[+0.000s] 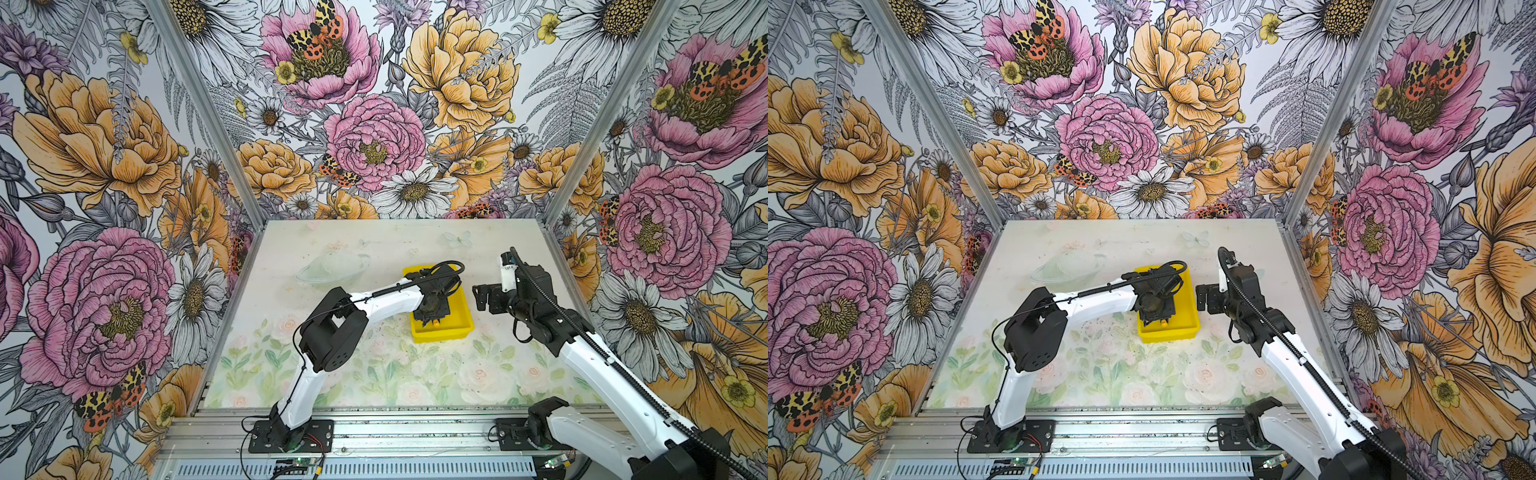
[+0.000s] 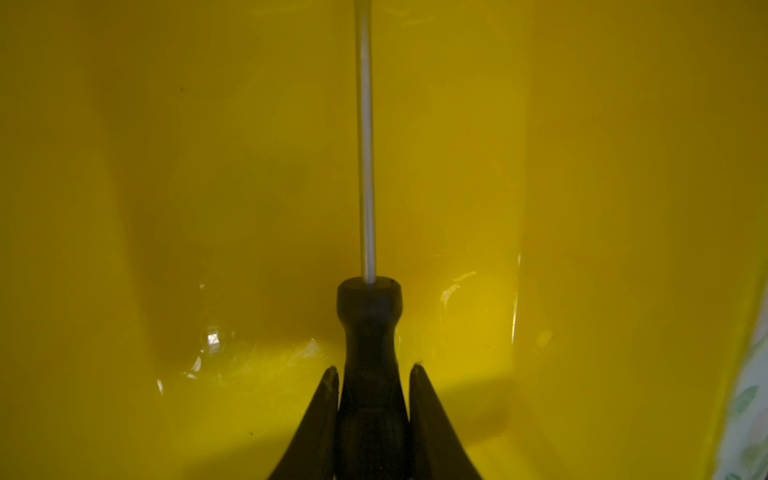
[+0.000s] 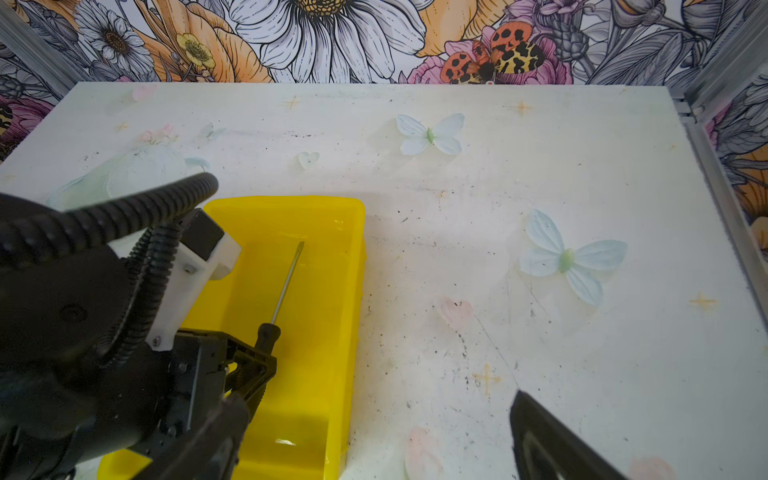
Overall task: Put the screwdriver in the bin
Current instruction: 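Lower the screwdriver into the yellow bin and open the left gripper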
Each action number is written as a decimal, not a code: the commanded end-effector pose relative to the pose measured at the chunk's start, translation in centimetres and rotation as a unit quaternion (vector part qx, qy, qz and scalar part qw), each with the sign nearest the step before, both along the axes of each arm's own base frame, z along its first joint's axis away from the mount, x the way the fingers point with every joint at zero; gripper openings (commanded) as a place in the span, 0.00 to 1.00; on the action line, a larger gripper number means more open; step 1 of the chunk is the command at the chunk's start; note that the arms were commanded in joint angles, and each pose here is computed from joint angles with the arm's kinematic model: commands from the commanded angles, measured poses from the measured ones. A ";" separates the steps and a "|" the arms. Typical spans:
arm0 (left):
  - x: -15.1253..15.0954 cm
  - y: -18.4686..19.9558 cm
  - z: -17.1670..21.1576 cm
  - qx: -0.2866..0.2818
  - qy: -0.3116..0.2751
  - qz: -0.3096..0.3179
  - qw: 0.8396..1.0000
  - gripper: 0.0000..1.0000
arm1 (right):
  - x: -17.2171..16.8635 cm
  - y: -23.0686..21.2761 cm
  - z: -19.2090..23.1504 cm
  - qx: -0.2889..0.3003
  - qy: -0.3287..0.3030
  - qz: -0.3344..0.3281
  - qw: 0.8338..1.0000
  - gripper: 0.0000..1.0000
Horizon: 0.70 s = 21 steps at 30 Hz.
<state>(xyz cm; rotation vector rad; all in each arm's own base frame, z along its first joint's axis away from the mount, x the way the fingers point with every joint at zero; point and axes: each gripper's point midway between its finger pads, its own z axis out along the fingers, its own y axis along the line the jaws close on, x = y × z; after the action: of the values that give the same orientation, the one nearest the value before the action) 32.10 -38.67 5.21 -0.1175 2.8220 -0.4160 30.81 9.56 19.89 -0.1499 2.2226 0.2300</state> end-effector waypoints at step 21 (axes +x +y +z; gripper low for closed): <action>1.5 0.0 0.5 0.015 -0.011 0.005 1.000 0.30 | 0.2 -1.3 1.9 -0.036 -0.034 -0.010 0.999 0.99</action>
<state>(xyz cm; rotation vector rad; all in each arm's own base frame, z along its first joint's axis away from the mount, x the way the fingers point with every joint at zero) 32.25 -38.72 4.76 -0.1179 2.8456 -0.3747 30.61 8.75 20.06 -0.1636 2.2054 0.1684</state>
